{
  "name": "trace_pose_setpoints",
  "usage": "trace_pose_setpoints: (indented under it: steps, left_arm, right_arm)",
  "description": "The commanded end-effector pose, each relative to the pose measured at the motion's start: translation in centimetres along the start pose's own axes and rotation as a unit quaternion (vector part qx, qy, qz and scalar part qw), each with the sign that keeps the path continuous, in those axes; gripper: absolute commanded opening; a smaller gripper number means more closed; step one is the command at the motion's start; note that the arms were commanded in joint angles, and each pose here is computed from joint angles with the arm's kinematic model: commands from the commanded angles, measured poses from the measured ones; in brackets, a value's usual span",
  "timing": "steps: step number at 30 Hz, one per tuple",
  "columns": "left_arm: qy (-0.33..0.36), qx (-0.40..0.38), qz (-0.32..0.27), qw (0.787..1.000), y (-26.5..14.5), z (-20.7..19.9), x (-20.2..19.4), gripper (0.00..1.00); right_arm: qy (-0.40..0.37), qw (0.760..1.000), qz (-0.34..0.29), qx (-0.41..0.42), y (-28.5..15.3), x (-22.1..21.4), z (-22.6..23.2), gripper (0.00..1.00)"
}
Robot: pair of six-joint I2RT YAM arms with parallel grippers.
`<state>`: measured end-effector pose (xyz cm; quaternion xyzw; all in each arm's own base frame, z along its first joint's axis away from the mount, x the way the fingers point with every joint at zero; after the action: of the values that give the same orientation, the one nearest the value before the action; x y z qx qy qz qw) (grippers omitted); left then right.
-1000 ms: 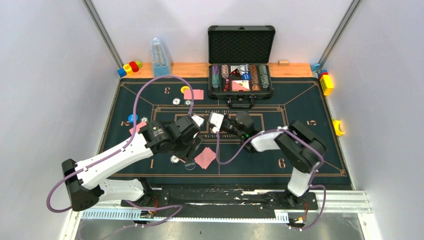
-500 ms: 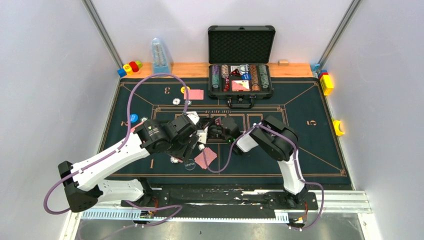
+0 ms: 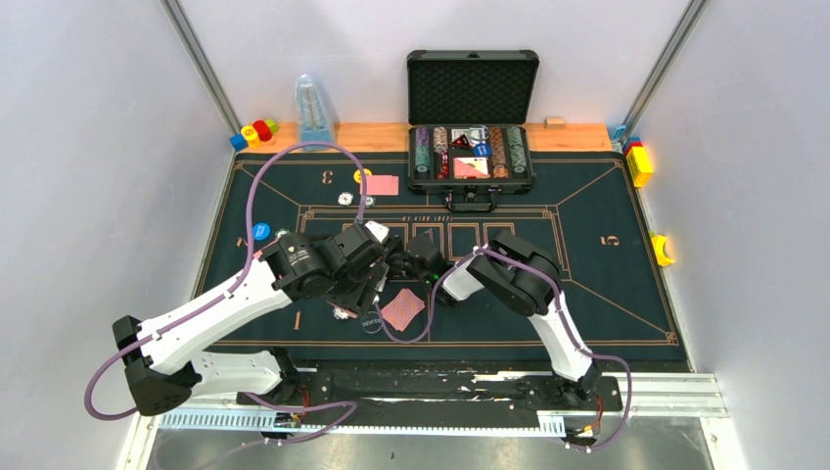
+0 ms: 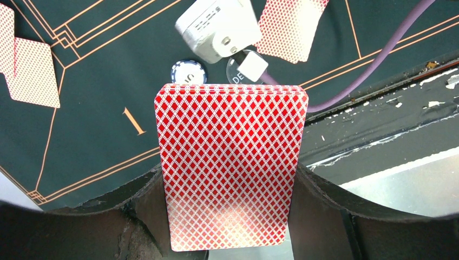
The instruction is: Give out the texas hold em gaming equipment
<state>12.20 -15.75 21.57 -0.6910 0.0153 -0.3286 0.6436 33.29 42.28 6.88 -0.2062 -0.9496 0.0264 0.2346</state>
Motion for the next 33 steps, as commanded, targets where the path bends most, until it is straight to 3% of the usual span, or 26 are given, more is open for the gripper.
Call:
trace_pose_setpoints:
  steps: [1, 6, 16, 27, 33]
  left_arm:
    - [-0.015, -0.001, -0.021, 1.000, -1.0, 0.1, 0.9, 0.00]
    - [-0.013, 0.000, -0.020, 1.000, -0.9, 0.1, 1.0, 0.00]
    - [-0.009, 0.003, -0.019, 1.000, -0.7, 0.1, 1.1, 0.00]
    - [-0.006, 0.006, -0.019, 1.000, -0.7, 0.1, 1.1, 0.00]
    - [-0.006, 0.004, -0.020, 1.000, -0.7, 0.1, 1.1, 0.00]
  right_arm:
    - [-0.014, 1.000, 0.024, 0.015, 1.3, -0.1, 1.0, 0.02]
    - [-0.008, 0.998, 0.066, 0.022, 2.2, -0.9, 1.5, 0.06]
    - [-0.018, 0.995, 0.083, 0.042, 2.5, -1.1, 3.1, 0.14]
    - [-0.019, 0.993, 0.097, 0.070, 2.4, 0.5, 4.3, 0.36]
    - [-0.009, 0.993, 0.087, 0.073, 2.0, 1.8, 4.1, 0.40]
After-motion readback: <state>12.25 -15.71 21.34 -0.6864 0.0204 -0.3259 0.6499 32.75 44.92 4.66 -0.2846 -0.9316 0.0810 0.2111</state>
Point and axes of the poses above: each gripper's point midway between its finger pads, its own y axis out along the fingers, its own z axis along the line the jaws close on, x = y × z, the point moved 3 cm from there along -y, back along the fingers, and after that the axes turned 3 degrees about y, right-handed, at the moved point
